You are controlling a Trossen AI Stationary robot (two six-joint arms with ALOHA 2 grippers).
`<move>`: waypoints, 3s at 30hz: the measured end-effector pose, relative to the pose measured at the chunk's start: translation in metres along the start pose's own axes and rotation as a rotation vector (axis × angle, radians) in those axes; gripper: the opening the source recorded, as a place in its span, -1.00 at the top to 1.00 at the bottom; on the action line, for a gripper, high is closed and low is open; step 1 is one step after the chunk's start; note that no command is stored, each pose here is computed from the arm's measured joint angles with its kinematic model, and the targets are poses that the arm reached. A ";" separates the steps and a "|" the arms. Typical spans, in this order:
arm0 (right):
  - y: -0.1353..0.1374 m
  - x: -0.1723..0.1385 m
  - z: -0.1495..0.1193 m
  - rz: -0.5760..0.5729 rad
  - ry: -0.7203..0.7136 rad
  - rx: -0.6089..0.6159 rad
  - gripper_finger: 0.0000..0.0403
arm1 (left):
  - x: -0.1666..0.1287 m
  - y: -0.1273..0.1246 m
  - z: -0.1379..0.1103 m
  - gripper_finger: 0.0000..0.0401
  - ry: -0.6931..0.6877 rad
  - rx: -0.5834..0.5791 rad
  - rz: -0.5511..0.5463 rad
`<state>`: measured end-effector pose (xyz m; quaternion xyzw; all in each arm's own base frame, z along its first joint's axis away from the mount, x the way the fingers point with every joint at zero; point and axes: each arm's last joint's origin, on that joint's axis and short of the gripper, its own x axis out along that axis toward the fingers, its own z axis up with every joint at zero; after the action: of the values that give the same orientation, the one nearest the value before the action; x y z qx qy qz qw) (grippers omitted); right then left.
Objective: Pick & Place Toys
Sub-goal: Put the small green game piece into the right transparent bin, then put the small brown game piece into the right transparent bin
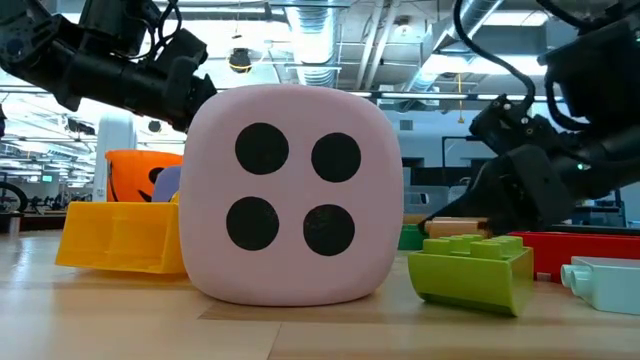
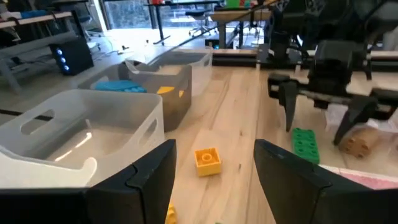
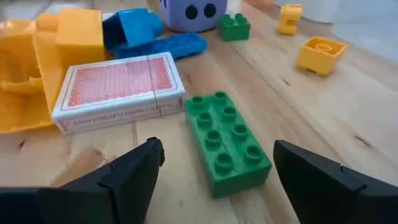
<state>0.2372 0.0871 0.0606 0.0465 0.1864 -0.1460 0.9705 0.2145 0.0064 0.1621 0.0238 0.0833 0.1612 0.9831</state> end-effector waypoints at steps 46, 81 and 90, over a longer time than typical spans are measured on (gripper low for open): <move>0.003 0.014 0.033 -0.191 -0.037 0.058 0.33 | 0.000 0.000 0.002 -0.05 -0.019 -0.030 0.001; -0.161 -0.067 0.125 -0.920 0.002 0.389 -0.41 | 0.001 0.002 0.002 -0.05 -0.018 -0.140 0.012; -0.126 -0.048 0.115 -0.508 0.175 0.368 -0.67 | 0.001 0.002 0.002 -0.05 -0.025 -0.141 0.012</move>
<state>0.1963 -0.0366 0.1806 0.1853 0.2450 -0.4103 0.8587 0.2148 0.0089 0.1646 -0.0428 0.0593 0.1721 0.9824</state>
